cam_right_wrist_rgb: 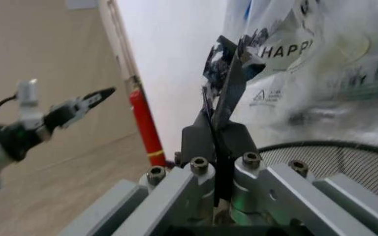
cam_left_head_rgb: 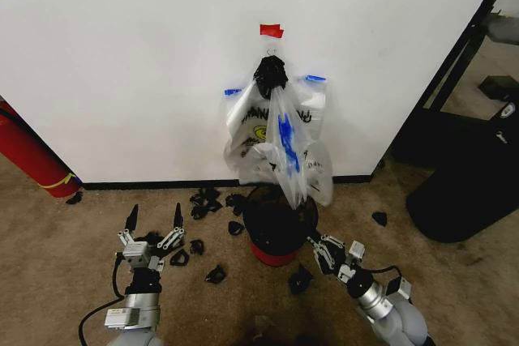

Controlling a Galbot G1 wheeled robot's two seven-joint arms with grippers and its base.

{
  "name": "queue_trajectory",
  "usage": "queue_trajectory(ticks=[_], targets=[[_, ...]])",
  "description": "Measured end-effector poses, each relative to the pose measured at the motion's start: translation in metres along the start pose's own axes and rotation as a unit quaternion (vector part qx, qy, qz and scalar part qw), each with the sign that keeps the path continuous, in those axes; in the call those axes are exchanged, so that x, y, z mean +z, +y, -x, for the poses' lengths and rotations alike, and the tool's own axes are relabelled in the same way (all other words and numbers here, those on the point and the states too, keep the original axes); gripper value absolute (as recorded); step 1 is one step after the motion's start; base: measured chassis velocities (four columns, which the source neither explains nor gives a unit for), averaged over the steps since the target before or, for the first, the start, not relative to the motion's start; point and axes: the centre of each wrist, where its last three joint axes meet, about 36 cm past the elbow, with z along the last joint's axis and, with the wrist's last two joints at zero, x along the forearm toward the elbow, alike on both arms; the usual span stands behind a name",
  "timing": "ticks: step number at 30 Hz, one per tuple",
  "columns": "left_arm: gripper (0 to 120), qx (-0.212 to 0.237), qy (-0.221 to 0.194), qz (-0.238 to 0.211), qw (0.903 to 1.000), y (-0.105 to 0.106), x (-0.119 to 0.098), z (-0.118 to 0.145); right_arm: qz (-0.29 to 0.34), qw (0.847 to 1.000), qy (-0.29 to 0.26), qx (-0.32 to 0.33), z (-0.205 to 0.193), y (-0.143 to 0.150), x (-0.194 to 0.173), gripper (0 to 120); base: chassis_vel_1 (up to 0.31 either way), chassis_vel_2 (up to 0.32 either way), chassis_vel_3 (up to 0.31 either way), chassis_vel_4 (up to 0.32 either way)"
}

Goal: Pick up the garbage bag from the wall and place it over the trash bin.

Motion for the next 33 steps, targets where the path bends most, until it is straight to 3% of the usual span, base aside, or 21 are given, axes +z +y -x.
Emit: queue_trajectory(ticks=[8,16,19,23,28,33], targets=[[100,0.002,-0.004,-0.001,1.0000,-0.001,-0.001,0.004,-0.015,1.000,0.014,-0.023,-0.019,-0.013,0.004,0,0.000,0.000,0.000,0.000],[100,0.033,-0.021,-0.002,0.9992,-0.007,-0.013,0.032,-0.029,0.995,-0.075,0.060,0.027,-0.012,0.015,0,0.000,0.000,0.000,0.000],[100,0.091,-0.050,0.006,0.9946,-0.011,-0.026,0.069,-0.035,0.987,-0.128,0.089,0.066,-0.009,0.015,0,0.000,0.000,0.000,0.000],[100,0.135,-0.064,0.007,0.9888,-0.009,-0.037,0.095,-0.042,0.984,-0.156,0.077,0.088,-0.008,0.010,0,0.000,0.000,0.000,0.000],[100,0.191,-0.065,-0.004,0.9794,-0.011,-0.049,0.123,-0.053,0.984,-0.156,0.070,0.090,-0.007,0.009,0,0.000,0.000,0.000,0.000],[100,0.266,-0.049,-0.005,0.9626,-0.027,-0.072,0.168,-0.065,0.986,-0.141,0.063,0.084,-0.004,0.020,0,0.000,0.000,0.000,0.000]])
